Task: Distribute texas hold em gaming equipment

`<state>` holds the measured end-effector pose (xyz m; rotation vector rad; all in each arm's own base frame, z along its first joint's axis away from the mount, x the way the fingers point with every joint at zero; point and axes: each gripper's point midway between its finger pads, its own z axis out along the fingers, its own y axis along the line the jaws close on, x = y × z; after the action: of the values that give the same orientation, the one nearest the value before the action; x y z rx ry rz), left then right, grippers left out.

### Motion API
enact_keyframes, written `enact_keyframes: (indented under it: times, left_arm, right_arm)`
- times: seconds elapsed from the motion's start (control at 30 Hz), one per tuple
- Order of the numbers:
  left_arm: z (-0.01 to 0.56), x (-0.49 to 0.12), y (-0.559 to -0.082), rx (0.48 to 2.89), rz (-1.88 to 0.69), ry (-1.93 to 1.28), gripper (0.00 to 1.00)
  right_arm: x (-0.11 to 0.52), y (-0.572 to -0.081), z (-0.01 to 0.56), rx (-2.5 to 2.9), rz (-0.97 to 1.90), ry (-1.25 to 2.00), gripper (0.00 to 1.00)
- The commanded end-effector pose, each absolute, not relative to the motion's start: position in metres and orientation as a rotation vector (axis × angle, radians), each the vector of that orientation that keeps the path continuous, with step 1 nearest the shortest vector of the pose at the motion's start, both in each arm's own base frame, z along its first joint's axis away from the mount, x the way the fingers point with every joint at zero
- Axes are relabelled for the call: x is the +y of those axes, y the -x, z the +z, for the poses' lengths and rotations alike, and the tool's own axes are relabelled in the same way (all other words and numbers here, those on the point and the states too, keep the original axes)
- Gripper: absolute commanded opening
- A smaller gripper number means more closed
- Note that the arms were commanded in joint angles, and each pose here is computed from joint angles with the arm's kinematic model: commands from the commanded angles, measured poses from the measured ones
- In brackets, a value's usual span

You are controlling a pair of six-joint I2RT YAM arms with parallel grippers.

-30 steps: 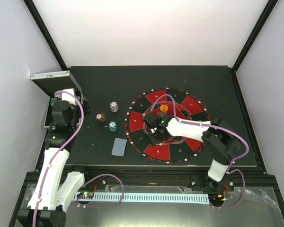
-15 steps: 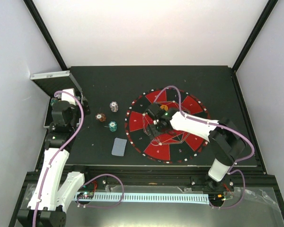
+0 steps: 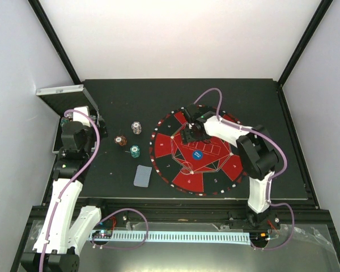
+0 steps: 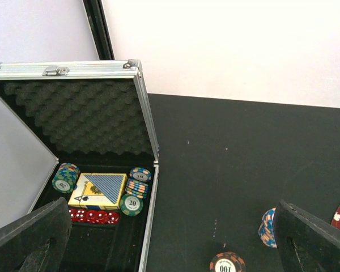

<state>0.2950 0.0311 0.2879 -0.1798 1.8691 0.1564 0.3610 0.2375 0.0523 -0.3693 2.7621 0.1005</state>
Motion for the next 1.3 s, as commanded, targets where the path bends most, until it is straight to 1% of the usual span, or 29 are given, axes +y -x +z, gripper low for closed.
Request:
enact_keyframes:
  times: [0.0, 0.13, 0.3, 0.5, 0.8, 0.97, 1.1, 1.27]
  left_arm:
    - [0.293, 0.029, -0.295, 1.847, 0.143, 0.18, 0.99]
    - [0.294, 0.029, -0.295, 1.845, 0.143, 0.179, 0.99]
    - [0.293, 0.029, -0.295, 1.845, 0.141, 0.178, 0.99]
    - [0.293, 0.029, -0.295, 1.845, 0.142, 0.177, 0.99]
    - [0.293, 0.029, -0.295, 1.847, 0.144, 0.177, 0.99]
    - [0.293, 0.028, -0.295, 1.848, 0.143, 0.176, 0.99]
    - [0.293, 0.028, -0.296, 1.846, 0.141, 0.176, 0.99]
    - [0.294, 0.028, -0.295, 1.842, 0.141, 0.176, 0.99]
  right_arm:
    - [0.243, -0.378, 0.044, 2.756, 0.103, 0.381, 0.9]
    - [0.234, -0.384, 0.033, 2.773, 0.044, 0.37, 0.9]
    - [0.225, -0.389, 0.026, 2.785, 0.046, 0.331, 0.88]
    - [0.226, -0.391, 0.016, 2.803, 0.048, 0.358, 0.86]
    - [0.227, -0.392, 0.009, 2.806, 0.042, 0.392, 0.73]
    - [0.229, -0.387, 0.02, 2.788, 0.088, 0.414, 0.65]
    - [0.225, -0.379, 0.036, 2.765, 0.109, 0.432, 0.61]
    - [0.215, -0.354, 0.053, 2.761, 0.143, 0.424, 0.6]
